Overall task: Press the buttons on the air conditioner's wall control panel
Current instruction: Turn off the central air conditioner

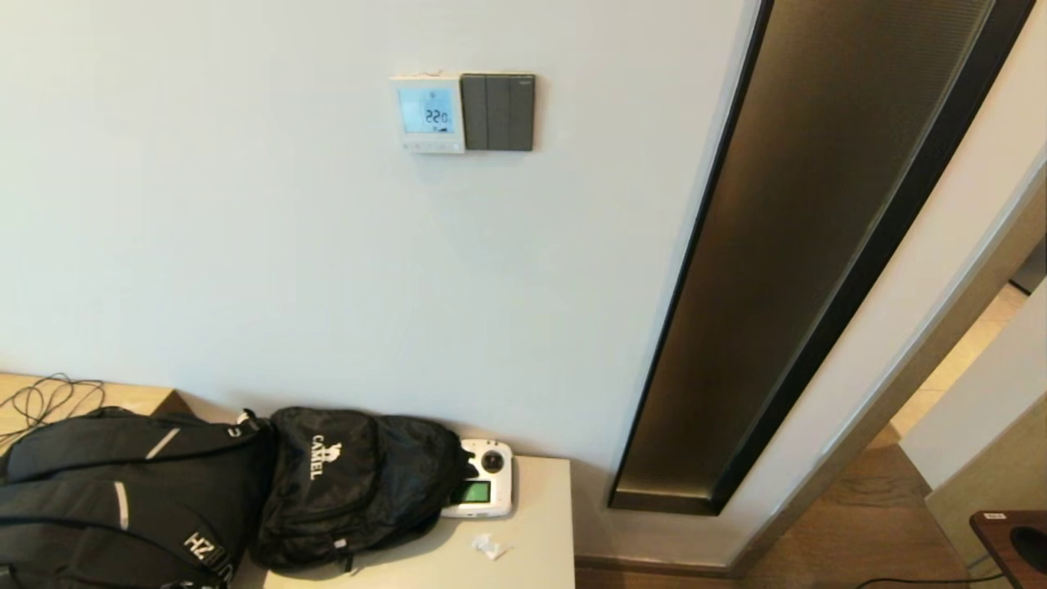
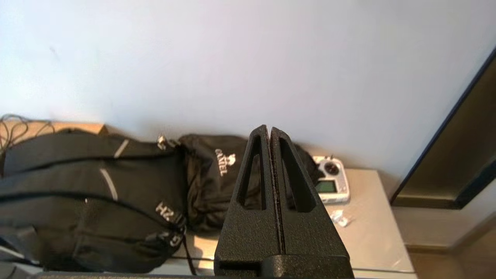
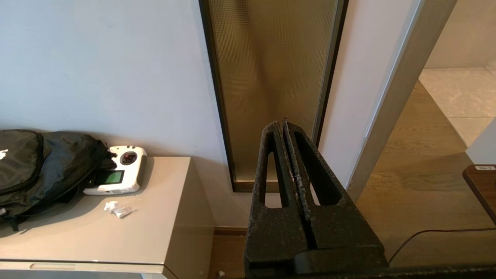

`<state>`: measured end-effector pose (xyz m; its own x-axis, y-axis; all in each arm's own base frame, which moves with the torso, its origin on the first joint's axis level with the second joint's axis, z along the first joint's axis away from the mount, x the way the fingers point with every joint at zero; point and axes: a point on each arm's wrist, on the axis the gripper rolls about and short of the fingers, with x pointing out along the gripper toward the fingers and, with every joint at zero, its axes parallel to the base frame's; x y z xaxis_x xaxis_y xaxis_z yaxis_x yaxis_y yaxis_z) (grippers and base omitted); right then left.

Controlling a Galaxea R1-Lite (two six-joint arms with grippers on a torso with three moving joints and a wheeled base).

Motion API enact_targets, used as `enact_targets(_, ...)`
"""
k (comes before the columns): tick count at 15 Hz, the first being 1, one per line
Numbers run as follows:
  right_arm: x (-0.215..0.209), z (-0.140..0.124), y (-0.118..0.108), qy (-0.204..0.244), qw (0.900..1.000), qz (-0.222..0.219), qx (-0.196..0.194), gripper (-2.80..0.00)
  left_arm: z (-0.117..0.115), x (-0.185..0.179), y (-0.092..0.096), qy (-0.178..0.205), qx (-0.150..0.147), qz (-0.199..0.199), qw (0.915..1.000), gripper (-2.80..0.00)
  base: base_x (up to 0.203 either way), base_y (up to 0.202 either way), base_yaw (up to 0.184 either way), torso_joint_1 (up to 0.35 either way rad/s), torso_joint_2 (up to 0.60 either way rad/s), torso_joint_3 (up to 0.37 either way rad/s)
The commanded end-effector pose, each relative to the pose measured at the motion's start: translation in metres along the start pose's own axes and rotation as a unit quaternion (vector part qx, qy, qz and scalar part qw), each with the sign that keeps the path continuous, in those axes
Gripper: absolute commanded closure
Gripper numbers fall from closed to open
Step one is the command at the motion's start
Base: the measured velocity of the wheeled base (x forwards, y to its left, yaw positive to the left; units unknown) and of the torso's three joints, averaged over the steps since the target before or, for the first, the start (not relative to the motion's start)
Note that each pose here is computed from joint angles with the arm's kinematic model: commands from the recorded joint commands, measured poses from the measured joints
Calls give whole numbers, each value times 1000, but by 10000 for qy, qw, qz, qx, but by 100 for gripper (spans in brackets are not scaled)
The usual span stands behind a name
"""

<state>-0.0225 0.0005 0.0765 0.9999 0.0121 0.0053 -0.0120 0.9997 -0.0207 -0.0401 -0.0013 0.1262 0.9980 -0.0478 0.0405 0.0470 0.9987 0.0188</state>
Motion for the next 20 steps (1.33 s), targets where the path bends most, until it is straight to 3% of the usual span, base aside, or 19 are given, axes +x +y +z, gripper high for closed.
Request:
enact_targets(1, 0, 0, 0, 11, 10000, 1, -4, 0, 28, 7, 1, 104, -9, -32, 9999, 0, 0, 0, 0, 0, 0, 0)
enact_targets(6, 0, 0, 0, 11, 10000, 1, -4, 0, 113, 51, 3, 107, -92, -416, 9990, 0, 0, 0, 0, 0, 0, 0)
enact_targets(10, 0, 0, 0, 11, 10000, 1, -4, 0, 170, 98, 2, 2, -161, -1056, 9943, 0, 0, 0, 0, 0, 0, 0)
enact_targets(15, 0, 0, 0, 11, 10000, 1, -4, 0, 191, 167, -12, 464, -359, -1833, 9813, 0, 0, 0, 0, 0, 0, 0)
enact_targets(18, 0, 0, 0, 11, 10000, 1, -4, 0, 195, 202, -38, 758, -522, -2281, 9693, 0, 0, 0, 0, 0, 0, 0)
enact_targets(20, 0, 0, 0, 11, 10000, 1, -4, 0, 194, 225, -58, 949, -619, -2348, 9654, 0, 0, 0, 0, 0, 0, 0)
